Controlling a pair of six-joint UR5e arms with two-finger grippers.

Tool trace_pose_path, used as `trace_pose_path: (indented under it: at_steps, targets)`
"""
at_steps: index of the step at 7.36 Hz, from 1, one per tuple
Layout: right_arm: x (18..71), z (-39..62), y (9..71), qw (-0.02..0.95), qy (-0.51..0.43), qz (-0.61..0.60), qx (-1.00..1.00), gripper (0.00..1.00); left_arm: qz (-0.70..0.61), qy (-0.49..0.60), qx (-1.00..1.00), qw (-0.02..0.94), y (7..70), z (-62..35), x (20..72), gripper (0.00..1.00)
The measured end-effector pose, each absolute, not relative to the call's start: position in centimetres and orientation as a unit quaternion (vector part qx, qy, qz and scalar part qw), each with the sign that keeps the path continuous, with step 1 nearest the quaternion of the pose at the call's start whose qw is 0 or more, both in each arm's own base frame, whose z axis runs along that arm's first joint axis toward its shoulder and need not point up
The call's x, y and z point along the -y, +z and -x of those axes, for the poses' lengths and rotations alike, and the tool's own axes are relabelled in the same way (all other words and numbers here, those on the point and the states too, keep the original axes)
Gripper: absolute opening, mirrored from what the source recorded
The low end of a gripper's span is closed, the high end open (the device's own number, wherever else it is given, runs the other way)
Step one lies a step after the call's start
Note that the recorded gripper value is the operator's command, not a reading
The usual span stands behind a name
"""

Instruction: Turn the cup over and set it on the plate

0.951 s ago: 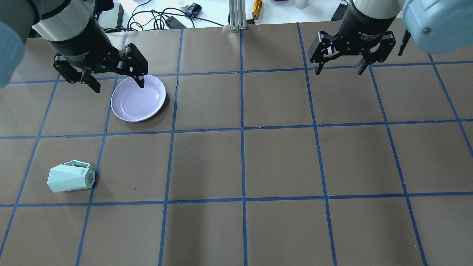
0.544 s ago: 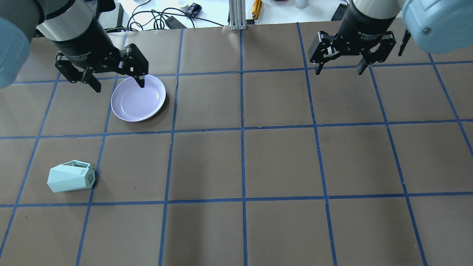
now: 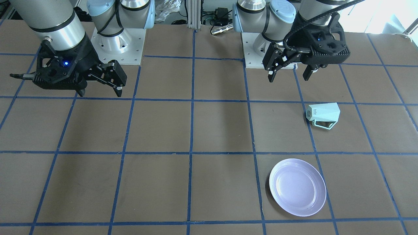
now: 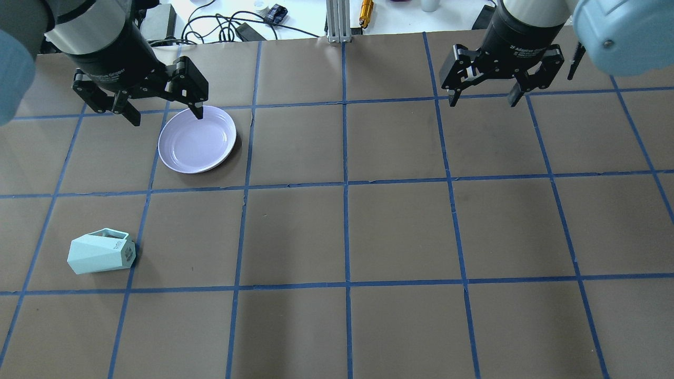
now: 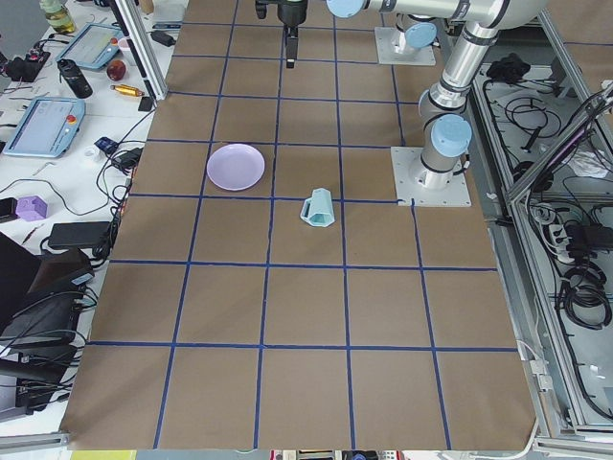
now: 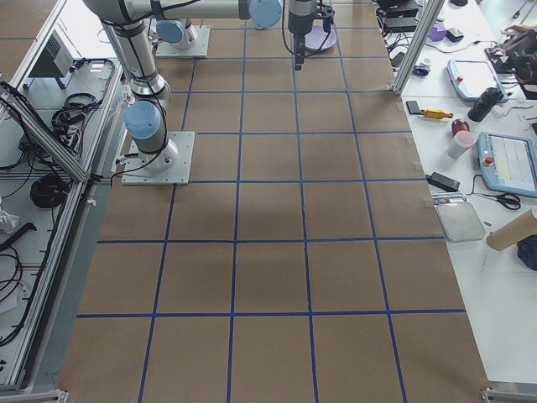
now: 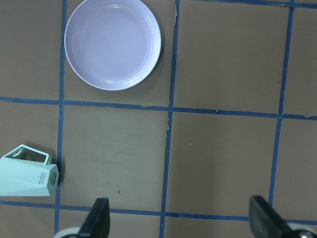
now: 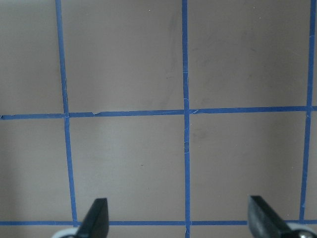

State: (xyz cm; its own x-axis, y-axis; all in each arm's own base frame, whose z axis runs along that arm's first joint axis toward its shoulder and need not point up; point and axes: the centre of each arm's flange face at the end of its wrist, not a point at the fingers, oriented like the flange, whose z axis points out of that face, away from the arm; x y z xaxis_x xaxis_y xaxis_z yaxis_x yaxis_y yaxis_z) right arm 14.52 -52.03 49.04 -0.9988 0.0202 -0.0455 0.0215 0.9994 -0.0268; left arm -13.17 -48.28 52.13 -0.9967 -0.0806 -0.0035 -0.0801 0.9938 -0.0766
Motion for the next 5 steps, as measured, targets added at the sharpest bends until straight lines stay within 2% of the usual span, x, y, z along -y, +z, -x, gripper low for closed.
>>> trace_pose_path:
  at_steps: [3,5]
  targets:
    - [52.0,-14.5,49.0,0.023,-0.014,-0.01,-1.0,1.0,0.037,-0.025,-0.999,0.007,51.0,10.9,48.7,1.0]
    - [52.0,-14.5,49.0,0.023,-0.014,-0.01,-1.0,1.0,0.029,-0.011,-0.999,0.005,50.2,4.8,49.5,1.0]
